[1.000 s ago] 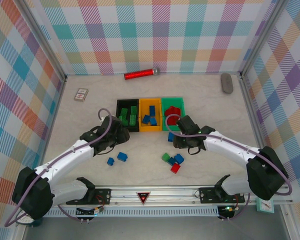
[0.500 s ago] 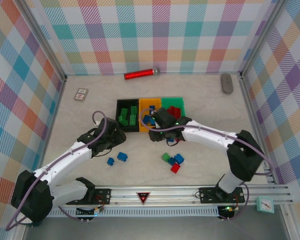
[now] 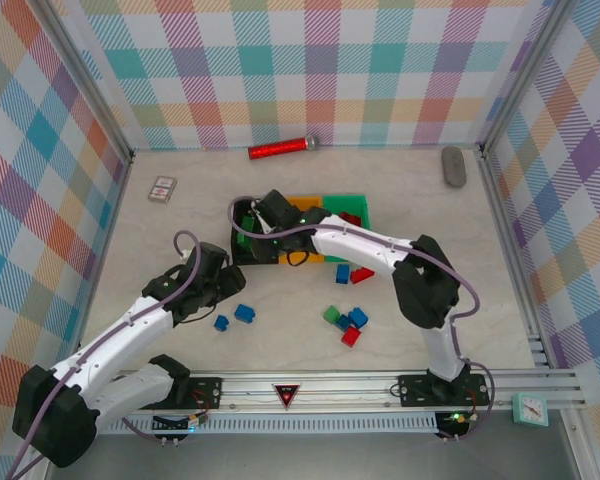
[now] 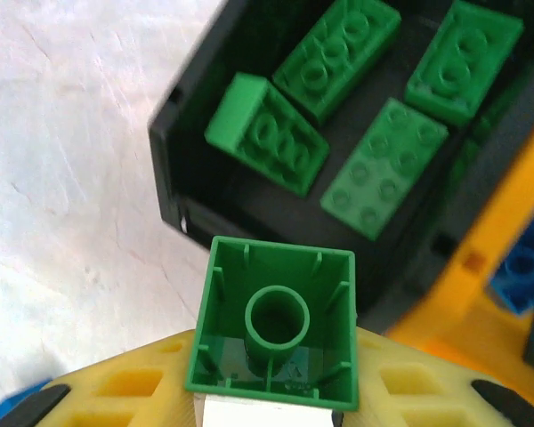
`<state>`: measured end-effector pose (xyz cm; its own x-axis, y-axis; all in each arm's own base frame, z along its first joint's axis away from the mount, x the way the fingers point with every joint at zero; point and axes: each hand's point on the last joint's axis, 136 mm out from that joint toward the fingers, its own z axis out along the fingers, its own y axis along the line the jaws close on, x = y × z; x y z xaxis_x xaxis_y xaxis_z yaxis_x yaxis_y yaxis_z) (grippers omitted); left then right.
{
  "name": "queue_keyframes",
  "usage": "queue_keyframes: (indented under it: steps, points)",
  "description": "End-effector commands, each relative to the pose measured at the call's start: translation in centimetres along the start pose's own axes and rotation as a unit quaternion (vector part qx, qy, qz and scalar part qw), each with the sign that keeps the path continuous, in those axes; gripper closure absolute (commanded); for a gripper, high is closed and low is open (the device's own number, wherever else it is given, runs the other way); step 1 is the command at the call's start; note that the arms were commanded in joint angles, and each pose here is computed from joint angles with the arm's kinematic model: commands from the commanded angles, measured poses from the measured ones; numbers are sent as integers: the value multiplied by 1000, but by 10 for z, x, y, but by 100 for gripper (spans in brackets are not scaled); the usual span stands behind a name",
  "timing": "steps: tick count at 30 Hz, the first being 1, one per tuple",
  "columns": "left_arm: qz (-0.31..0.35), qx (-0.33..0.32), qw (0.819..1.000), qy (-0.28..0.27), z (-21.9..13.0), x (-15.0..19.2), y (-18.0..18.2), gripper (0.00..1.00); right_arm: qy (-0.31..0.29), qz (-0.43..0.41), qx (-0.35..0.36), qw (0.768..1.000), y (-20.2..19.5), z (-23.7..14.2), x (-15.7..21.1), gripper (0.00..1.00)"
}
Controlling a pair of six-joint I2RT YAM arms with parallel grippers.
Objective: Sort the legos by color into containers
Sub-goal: Place the lego in the container, then pick up the lego from the bottom-center of the table.
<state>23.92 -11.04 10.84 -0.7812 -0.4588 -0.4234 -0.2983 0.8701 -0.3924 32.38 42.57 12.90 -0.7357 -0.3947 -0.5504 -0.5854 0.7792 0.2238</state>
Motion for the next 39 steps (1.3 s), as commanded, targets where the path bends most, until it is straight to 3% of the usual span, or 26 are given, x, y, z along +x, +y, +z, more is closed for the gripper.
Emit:
queue_keyframes:
  steps: [1, 12, 14, 19, 24, 39]
  points:
    - [-8, -12, 1000, 15, 0, 7, 9, 45, 14, -24, 13, 1000, 0, 12, -9, 62]
    - [-5, -3, 1000, 14, -5, 11, 13, 44, 3, -16, 47, 999, -5, 40, -47, 60]
    - [-5, -3, 1000, 14, -6, 12, 13, 44, 4, -17, 57, 998, -8, 40, -52, 51]
    - [4, 10, 1000, 19, -8, 13, 8, 44, -35, -10, 22, 999, 5, 13, -63, 40]
    - [10, 31, 999, 24, -5, 15, 0, 44, -44, -9, -4, 999, 13, -17, -50, 39]
    - [33, 139, 988, 51, 24, 16, -55, 42, 12, 5, 30, 999, -31, -70, 113, 39]
